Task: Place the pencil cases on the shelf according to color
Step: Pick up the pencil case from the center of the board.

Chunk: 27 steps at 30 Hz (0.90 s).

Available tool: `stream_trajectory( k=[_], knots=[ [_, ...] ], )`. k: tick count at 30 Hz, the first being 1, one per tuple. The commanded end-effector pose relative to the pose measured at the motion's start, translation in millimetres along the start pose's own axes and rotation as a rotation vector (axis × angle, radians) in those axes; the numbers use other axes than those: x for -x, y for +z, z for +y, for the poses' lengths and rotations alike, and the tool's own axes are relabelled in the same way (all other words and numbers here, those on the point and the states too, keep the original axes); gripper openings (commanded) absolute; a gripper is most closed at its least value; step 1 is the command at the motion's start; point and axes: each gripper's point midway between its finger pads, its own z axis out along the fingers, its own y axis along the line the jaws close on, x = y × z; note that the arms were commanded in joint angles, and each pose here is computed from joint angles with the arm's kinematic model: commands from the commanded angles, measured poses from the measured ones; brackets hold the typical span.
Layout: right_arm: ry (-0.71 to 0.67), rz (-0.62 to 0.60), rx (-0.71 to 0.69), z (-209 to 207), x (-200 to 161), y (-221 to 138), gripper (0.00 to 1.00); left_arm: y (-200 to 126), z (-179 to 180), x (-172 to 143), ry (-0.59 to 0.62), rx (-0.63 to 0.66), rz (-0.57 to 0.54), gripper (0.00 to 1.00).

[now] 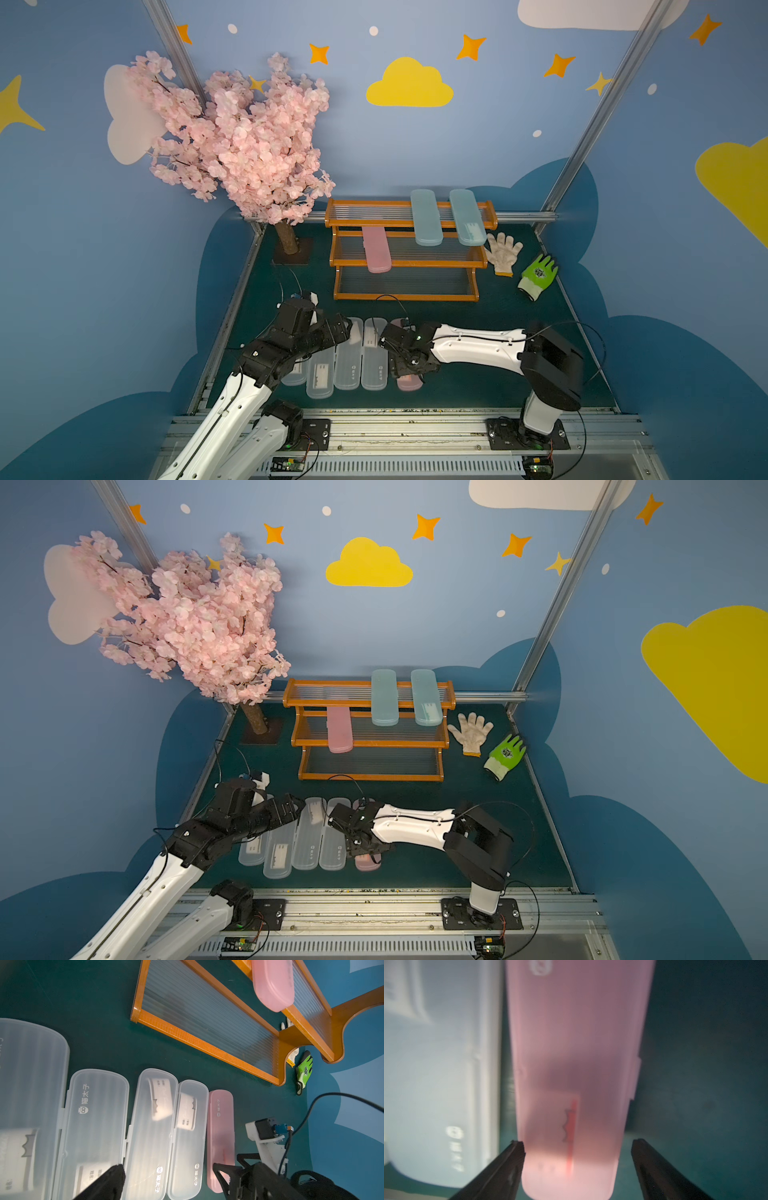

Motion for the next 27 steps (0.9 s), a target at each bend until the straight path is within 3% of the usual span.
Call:
stream_trajectory(
  k=[1,10,20,25,27],
  knots=[
    [-0.015,-0.025,-0.037,-24.4,-4.4,-11.2,0.87,0.1,-3.3,5.7,0.001,-0.005,-0.027,1.0],
    [-0.147,-0.014,0.02,-14.4,-20.2,-14.5,0.95,-1.2,1.9,4.6,0.018,0.018,-0.035,1.0],
    [-0.195,0.069,-0.068,1.9,-36.4,15.5,0.96,-0.7,3.4,2.7,0.017,0.02,-0.031,1.0],
    [-0.169,0.082,-0.075,-3.2,-38.0,20.7,0.92,-1.6,4.6,3.4,0.021,0.025,-0.037,1.0],
    [-0.158,0.082,-0.058,-5.6,-39.0,21.8,0.84,-0.4,5.0,3.2,0.021,0.025,-0.039,1.0]
  ],
)
